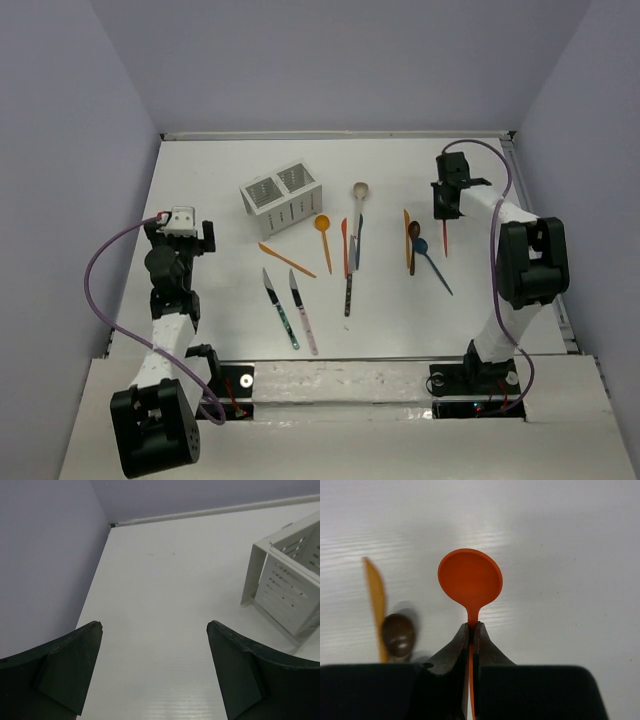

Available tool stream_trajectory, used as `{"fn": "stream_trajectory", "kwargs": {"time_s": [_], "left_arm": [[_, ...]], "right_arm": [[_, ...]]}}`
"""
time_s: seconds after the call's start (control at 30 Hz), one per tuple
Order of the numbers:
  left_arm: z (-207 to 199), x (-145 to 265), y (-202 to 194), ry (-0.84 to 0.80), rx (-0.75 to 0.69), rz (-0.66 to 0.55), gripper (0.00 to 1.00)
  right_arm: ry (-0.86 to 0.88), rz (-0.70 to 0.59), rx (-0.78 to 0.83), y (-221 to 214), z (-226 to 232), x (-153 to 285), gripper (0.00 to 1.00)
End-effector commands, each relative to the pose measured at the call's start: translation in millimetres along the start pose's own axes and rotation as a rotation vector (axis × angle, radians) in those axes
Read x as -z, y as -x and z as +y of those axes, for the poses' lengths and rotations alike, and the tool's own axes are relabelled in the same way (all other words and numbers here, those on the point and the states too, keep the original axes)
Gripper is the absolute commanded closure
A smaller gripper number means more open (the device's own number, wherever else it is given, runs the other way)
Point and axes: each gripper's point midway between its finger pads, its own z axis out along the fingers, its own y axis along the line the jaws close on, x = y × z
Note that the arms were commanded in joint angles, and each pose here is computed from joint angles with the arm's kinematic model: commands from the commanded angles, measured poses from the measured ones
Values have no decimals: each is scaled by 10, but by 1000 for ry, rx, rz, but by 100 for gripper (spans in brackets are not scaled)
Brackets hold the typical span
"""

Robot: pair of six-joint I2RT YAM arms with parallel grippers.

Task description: Sort the eating utensils into containers

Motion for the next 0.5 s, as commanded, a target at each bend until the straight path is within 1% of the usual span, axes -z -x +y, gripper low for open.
{"fn": "stream_trajectory", "kwargs": {"time_s": [0.0,0.03,0.07,0.1,0.13,0.2,0.23,0.27,0.3,0.33,0.37,0.4,0.47], "left_arm": [[-7,-102,381,0,120,-212,1],[-14,-108,355,1,158,-216,1],[-25,-96,287,1,170,-213,1],[-51,-102,282,-16,168,-229,1],[-48,-96,245,-15,170,-229,1],[-75,-73,161,-26,168,-224,1],[-59,-71,152,-23,167,-223,1],[-75,-63,130,-29,166,-219,1],[-89,-56,141,-39,162,-226,1],[-102,-51,140,-46,156,-228,1],[-115,-40,138,-54,148,-232,1],[-129,-33,126,-60,146,-231,1],[-142,-31,124,-67,140,-232,1]], "right_arm": [[64,-489,116,1164,497,1367,100],[175,-638,155,1390,913,1738,100],[246,-762,174,1534,1067,2125,100],[330,-853,189,1611,1272,2380,100],[495,-1051,199,1824,1565,2878,100],[686,-1211,254,1738,2018,3305,100],[729,-1363,225,1856,2100,3633,100],[771,-1406,249,1809,2299,3750,100],[794,-1383,276,1798,2556,3558,100],[822,-1446,270,1917,2665,3750,100],[848,-1407,299,1875,2984,3505,100],[874,-1463,287,2009,3074,3693,100],[910,-1465,301,2059,3326,3610,100]]}}
